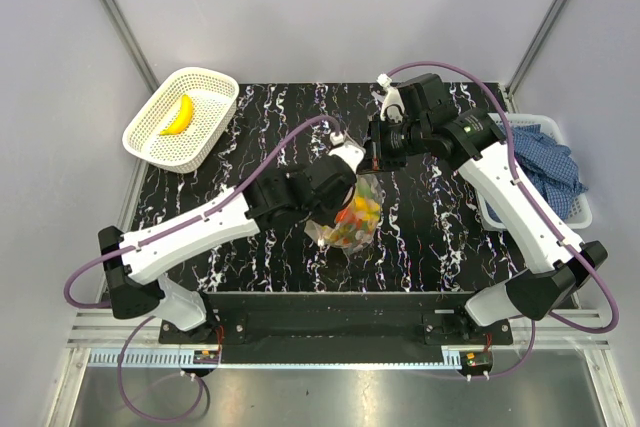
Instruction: Open the zip-top bag and remove the fake food
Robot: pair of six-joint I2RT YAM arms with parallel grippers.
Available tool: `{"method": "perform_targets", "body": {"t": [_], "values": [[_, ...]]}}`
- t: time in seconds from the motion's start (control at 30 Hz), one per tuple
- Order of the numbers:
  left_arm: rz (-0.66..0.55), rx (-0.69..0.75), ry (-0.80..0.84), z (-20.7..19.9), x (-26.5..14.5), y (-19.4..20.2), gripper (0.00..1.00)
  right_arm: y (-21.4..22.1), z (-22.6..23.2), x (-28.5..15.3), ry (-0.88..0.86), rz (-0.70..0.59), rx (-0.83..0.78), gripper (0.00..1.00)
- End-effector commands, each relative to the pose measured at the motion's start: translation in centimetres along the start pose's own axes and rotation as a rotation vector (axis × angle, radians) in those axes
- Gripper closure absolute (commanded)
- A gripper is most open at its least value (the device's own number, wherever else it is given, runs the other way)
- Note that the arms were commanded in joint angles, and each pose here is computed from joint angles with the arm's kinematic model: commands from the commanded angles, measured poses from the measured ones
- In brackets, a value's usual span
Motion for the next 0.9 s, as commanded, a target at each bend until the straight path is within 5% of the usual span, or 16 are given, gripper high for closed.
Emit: {"method": "perform_targets", "body": {"t": [0.0,0.33,0.57,0.67,0.87], "values": [[-0.175,0.004,-0.040,1.3,-3.1,-4.8,1.00,0.2,0.9,-1.0,-0.053,-0.017,-0.028,1.00],[-0.373,0.025,-0.169,4.9,-8.9,-9.2,1.00,0.1,0.4,-0.6,-0.021,-0.026,-0.021,1.00],[-0.557,-0.094,-0.500,11.1,-15.0,-9.3,1.00,0.1,0.0,-0.2,-0.010,-0.019,-0.016,1.00],[-0.742,-0.211,-0.578,13.4,-17.6,-10.5,1.00,0.2,-0.1,-0.2,-0.007,-0.018,-0.017,1.00],[-0.879,-0.329,-0.679,17.9,-18.1,-10.8,1.00,0.2,-0.1,-0.2,-0.007,-0.014,-0.026,1.00]]}}
Point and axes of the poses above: each gripper's point midway between its finger pads, its own x axis out along the fingers, its own z axis along the line the jaws close on, y = z × x, the point moved 5 cm from there along -x, back along the fingers, and after that the axes turned 15 degrees about x, right-handed, at the moved point
